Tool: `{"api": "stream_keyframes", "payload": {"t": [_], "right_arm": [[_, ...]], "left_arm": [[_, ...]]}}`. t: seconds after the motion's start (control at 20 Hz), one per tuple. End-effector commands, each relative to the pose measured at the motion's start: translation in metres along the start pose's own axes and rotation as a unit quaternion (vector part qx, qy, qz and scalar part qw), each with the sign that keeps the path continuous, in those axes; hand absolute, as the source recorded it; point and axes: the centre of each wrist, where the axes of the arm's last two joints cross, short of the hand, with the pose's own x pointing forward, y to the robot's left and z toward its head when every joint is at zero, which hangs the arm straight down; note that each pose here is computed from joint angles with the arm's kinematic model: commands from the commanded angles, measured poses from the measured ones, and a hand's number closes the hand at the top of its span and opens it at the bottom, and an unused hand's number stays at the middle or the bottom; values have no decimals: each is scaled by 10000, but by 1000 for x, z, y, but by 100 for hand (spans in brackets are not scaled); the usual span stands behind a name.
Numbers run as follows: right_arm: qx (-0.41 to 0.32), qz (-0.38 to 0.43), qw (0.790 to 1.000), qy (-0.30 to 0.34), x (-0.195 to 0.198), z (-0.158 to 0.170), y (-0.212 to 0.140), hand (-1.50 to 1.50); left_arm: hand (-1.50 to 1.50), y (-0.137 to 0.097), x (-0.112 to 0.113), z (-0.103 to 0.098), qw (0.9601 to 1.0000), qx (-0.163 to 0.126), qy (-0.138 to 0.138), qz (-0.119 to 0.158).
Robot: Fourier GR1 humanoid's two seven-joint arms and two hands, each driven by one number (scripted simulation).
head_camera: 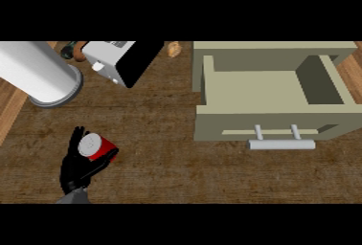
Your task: Pick up the can, place it into the drawer and close the drawer
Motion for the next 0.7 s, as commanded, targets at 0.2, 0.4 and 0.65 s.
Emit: {"api": "stream_keyframes", "payload": {"t": [0.2, 0.4, 0.65], "right_arm": [[87, -42, 9999, 65, 0, -5, 5, -150], [5, -176, 9998, 30, -17, 1, -10, -150], [-49, -73, 10000, 18, -9, 6, 6, -150]], "left_arm": [[150, 0, 14, -24, 9966, -686, 192, 411], [150, -15, 4, -12, 9932, -1030, -228, 484], [150, -32, 44, -22, 9887, -1294, -586, 476]]}}
